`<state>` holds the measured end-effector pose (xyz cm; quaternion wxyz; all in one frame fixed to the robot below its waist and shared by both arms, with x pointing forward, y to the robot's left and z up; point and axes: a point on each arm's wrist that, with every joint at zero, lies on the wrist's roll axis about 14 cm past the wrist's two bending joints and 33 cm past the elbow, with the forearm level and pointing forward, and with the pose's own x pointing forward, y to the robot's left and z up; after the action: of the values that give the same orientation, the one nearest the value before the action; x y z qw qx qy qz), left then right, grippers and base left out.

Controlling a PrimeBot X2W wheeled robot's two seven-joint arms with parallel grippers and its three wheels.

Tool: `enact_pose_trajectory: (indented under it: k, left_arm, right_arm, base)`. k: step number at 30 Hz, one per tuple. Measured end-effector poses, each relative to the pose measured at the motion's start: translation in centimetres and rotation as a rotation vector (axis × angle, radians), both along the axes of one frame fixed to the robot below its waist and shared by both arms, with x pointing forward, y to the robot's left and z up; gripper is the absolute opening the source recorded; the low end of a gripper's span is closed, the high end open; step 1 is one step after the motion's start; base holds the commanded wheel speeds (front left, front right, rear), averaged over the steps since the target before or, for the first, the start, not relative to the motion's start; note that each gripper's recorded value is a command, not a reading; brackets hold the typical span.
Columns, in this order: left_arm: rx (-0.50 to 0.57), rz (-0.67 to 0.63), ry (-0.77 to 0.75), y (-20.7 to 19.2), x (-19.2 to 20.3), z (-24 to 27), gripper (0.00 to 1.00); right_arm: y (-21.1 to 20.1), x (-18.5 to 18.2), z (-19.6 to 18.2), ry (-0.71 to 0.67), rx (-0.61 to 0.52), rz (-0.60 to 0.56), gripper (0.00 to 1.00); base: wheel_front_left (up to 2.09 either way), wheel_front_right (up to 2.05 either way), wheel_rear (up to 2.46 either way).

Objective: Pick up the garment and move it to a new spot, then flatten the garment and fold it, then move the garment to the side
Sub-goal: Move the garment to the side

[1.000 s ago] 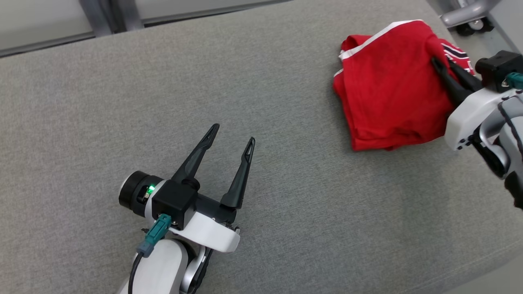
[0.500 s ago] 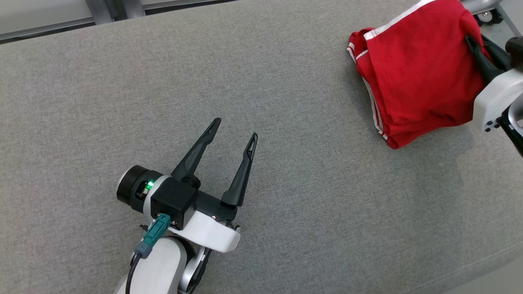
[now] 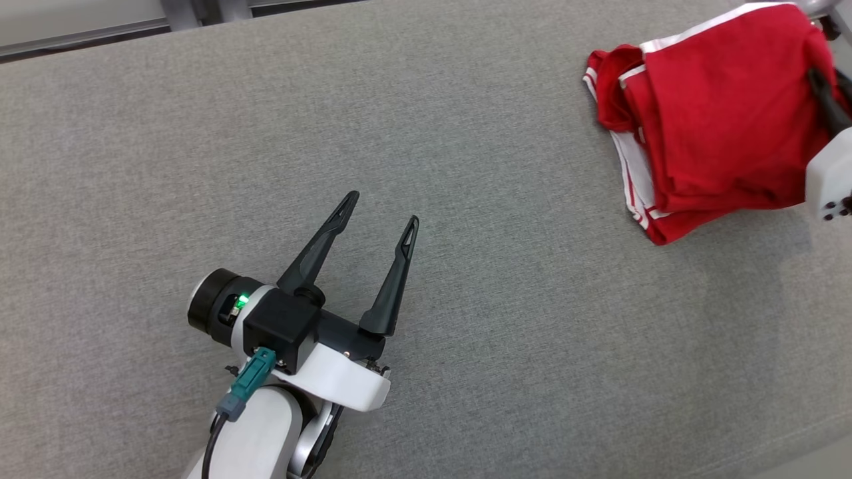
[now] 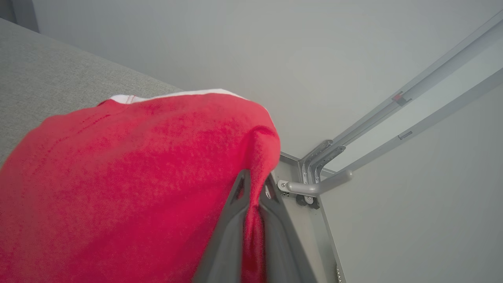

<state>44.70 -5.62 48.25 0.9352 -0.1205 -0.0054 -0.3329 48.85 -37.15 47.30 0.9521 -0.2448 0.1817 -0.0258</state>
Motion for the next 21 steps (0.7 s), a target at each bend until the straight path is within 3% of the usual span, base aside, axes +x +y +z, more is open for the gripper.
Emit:
enact_pose_trajectory:
  k: [1,2,12,17,21]
  left_arm:
    - [0.002,0.001,-0.001,0.1,0.0,0.0,1.00]
    - [0.005,0.004,-0.003,0.3,0.1,0.0,1.00]
    - [0.012,0.050,-0.019,1.6,0.0,1.0,1.00]
    - [0.000,0.120,-0.010,3.1,-0.5,1.7,1.00]
    - [0.011,0.198,0.008,5.0,-1.3,1.8,1.00]
  right_arm:
    - [-0.3,0.1,0.2,-0.006,-0.003,-0.009,0.85]
    - [-0.5,0.4,0.5,-0.018,-0.005,-0.017,1.00]
    - [0.1,1.2,2.7,-0.092,-0.064,-0.011,1.00]
    - [5.7,1.9,3.5,-0.188,0.037,0.064,1.00]
    - [10.1,0.8,3.2,-0.250,0.199,0.092,1.00]
  base:
    - [0.00,0.00,0.00]
    - [0.00,0.00,0.00]
    - [0.00,0.00,0.00]
    - [0.00,0.00,0.00]
    - [0.00,0.00,0.00]
